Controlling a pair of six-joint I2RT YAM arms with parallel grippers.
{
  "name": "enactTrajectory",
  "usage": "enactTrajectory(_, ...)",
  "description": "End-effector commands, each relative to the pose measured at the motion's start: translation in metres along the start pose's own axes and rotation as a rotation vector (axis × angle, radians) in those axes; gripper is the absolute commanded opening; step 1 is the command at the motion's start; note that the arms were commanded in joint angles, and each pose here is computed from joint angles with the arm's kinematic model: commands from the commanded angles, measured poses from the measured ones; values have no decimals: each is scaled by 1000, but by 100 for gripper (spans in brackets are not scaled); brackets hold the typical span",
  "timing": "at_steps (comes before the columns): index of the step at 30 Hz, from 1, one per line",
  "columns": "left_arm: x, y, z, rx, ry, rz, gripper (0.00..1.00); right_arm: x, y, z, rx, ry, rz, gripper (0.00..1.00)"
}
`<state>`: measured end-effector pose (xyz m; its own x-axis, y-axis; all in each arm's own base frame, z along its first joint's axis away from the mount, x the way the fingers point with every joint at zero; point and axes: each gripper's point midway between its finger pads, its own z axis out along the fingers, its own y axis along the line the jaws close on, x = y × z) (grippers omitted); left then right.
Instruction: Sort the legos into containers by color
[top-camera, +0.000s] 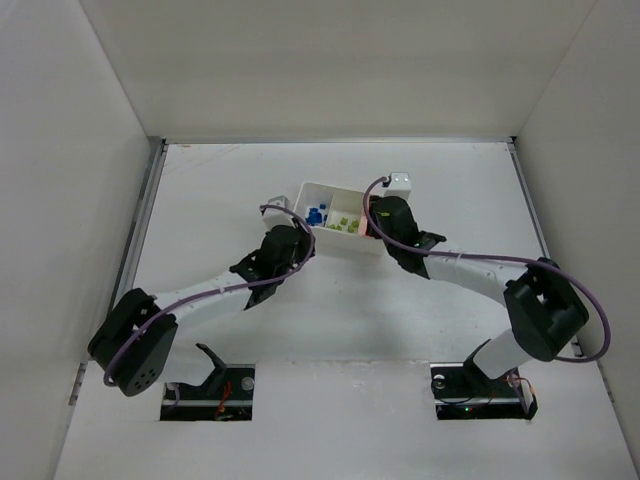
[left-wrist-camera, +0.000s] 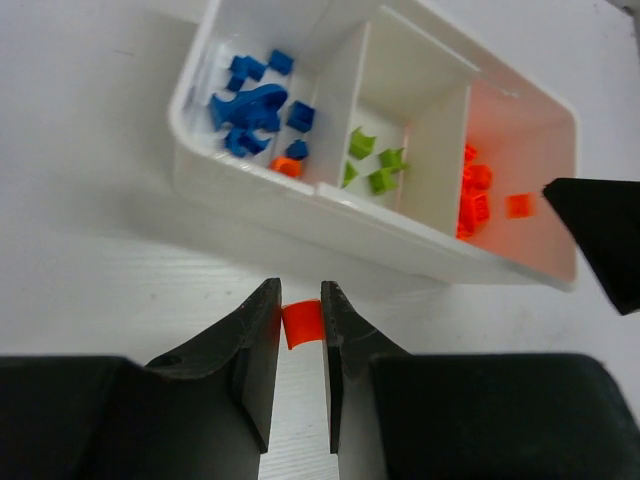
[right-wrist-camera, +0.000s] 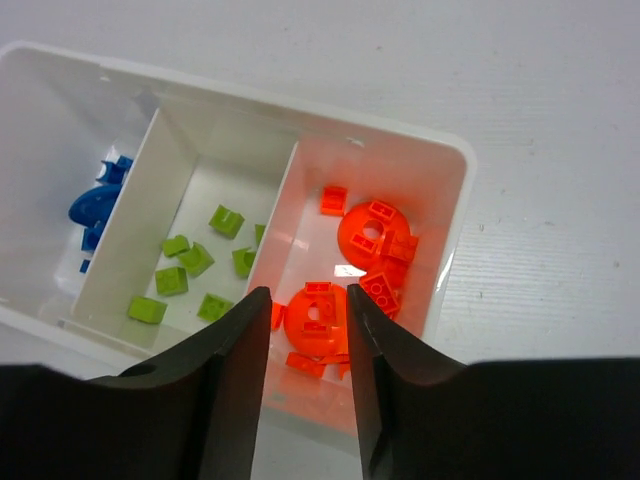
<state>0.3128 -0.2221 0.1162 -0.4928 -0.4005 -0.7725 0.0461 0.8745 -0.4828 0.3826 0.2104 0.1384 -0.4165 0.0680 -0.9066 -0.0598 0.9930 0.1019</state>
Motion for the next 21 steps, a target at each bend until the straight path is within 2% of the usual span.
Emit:
enactTrajectory(1, -30, -44, 6, 86, -79, -25, 14, -29, -2, -6, 19, -87, 68, 45)
enactTrajectory(6, -33, -83, 20, 138, -75, 4, 14, -37, -21, -29, 56, -136, 135, 48)
enactTrajectory(11, -32, -123, 41, 187, -66, 26, 14, -41, -59, -59, 98, -209, 264, 48)
enactTrajectory(18, -14, -167, 82, 223, -8, 62, 17, -17, -81, -56, 118, -196, 337, 48)
enactTrajectory(21, -11, -175, 89, 222, -2, 73, 25, -16, -79, -55, 110, -194, 333, 48)
